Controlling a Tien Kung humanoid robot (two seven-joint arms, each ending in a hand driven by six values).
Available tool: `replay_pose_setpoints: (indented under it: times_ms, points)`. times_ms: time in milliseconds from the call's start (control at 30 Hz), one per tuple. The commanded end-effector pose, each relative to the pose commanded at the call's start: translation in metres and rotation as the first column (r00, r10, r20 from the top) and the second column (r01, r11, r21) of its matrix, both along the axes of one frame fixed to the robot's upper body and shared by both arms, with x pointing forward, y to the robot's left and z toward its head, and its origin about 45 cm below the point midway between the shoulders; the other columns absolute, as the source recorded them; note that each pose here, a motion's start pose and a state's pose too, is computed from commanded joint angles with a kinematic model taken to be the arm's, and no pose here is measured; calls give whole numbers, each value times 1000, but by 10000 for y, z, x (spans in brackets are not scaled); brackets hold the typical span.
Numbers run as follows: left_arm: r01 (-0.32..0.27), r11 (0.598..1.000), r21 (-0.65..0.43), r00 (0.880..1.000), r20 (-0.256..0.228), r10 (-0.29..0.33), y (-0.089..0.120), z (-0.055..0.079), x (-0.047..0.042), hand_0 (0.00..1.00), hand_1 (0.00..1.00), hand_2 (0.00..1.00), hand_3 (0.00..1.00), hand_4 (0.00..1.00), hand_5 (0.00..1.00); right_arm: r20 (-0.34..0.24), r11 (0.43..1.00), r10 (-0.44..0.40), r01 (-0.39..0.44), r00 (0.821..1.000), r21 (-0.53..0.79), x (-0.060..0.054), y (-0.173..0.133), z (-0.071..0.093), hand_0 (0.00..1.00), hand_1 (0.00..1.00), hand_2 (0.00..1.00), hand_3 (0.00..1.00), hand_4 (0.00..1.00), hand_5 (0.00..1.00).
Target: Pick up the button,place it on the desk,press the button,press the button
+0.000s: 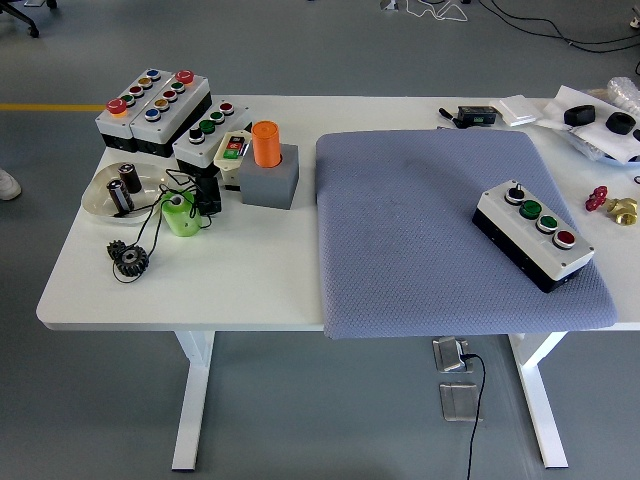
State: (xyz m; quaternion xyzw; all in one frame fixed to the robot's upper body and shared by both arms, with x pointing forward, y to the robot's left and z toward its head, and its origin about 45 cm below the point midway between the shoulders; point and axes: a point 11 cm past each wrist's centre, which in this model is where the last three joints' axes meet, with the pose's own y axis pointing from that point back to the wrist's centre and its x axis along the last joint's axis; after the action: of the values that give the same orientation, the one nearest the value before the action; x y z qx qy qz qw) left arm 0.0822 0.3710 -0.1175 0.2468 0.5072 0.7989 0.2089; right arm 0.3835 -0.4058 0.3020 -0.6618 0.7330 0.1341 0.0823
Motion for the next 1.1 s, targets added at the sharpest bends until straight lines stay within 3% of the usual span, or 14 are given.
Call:
replay_pose_setpoints:
  times_ms: [100,133,300,433,667,900,1100]
  points:
    - [0,1000,1,1000,-4,0,2,-2,-15,651,704,723,518,315,940,-14,997,17,-18,1000,-77,-1,21,-13,936,874,927,915,730,391]
    - [1,1000,1,1000,-6,-1,2,-3,-21,651,705,724,516,316,943,-27,992,26,-29,999,-123,-3,30,-24,995,935,981,998,908,223]
    - [10,1000,4,1000,-24,-10,7,-13,-88,651,705,724,516,316,943,-127,938,87,-124,988,-324,-28,135,-129,995,935,981,998,908,223]
    - [22,1000,7,999,-38,-22,12,-19,-133,651,705,725,516,316,944,-175,868,81,-156,981,-471,-39,202,-198,998,957,998,998,942,203]
    - [32,999,7,998,-46,-32,9,-26,-168,651,704,724,517,315,945,-281,691,81,-257,956,-675,-43,402,-312,998,974,998,998,961,224]
    - [27,1000,4,999,-41,-27,2,-27,-162,651,704,724,520,315,945,-305,487,29,-280,952,-827,71,596,-336,998,979,998,998,961,237]
    - [23,1000,2,999,-38,-23,-2,-27,-156,651,704,724,519,314,948,-339,410,0,-309,941,-858,212,795,-401,998,983,998,998,963,244]
